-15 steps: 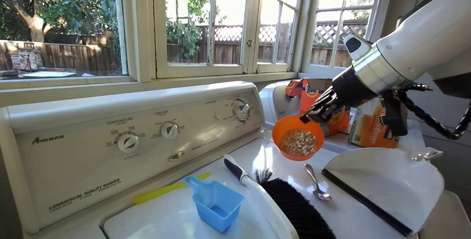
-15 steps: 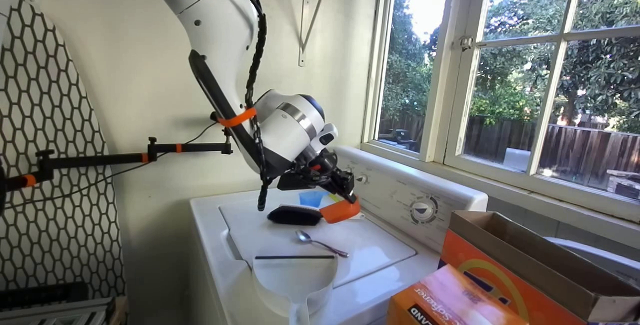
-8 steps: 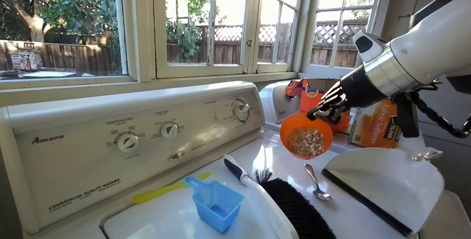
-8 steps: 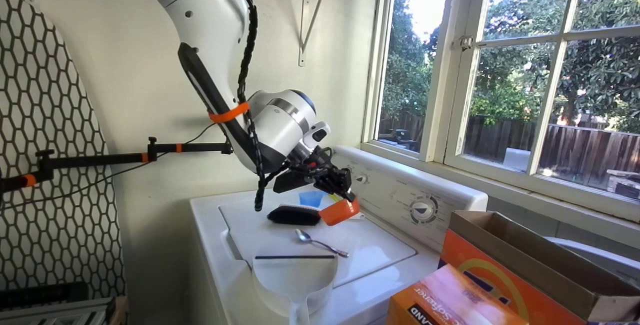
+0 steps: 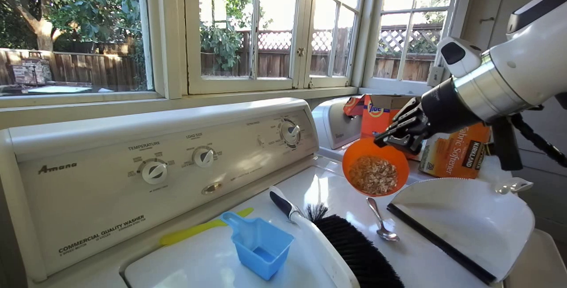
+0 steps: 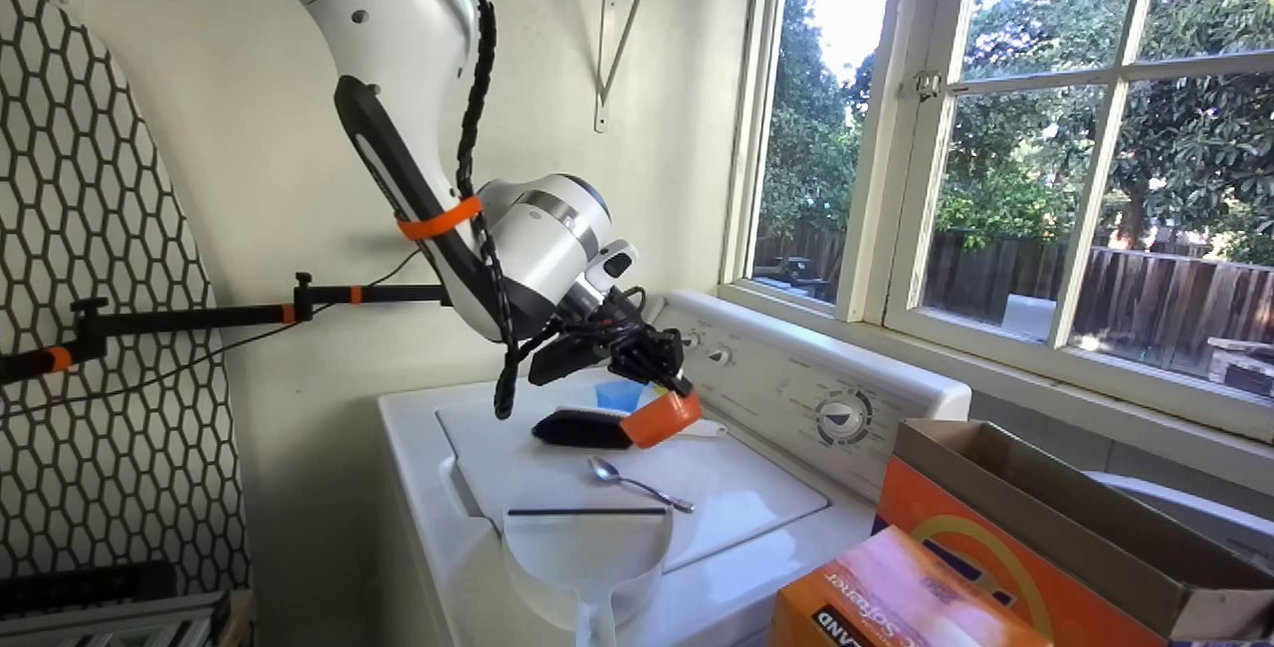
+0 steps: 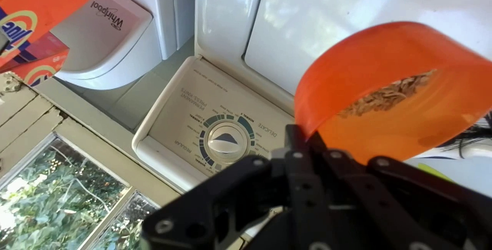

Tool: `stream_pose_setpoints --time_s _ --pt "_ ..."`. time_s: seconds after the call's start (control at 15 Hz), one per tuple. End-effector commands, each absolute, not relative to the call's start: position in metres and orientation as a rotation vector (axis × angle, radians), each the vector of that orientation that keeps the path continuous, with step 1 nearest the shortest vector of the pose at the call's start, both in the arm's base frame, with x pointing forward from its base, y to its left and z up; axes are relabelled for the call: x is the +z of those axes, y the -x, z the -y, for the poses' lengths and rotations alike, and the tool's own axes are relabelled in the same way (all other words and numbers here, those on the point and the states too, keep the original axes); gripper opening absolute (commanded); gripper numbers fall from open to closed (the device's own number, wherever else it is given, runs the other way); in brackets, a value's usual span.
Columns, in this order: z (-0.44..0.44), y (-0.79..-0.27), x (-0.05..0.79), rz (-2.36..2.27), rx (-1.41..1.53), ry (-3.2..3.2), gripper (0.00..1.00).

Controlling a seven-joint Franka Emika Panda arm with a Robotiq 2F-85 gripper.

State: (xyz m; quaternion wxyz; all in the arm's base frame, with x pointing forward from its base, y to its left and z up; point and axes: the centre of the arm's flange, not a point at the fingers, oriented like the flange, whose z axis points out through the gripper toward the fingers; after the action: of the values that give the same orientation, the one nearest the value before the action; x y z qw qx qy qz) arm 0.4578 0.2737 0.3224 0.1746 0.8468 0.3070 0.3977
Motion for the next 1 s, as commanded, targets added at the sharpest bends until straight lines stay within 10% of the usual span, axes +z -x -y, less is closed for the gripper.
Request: stream_pose_setpoints --time_s 0.0,0.93 --pt "-0.271 -0.437 0.324 -0.899 1.146 -2.352 0.01" --pt "-0.278 -0.436 0.325 -0.941 1.142 -2.316 0.04"
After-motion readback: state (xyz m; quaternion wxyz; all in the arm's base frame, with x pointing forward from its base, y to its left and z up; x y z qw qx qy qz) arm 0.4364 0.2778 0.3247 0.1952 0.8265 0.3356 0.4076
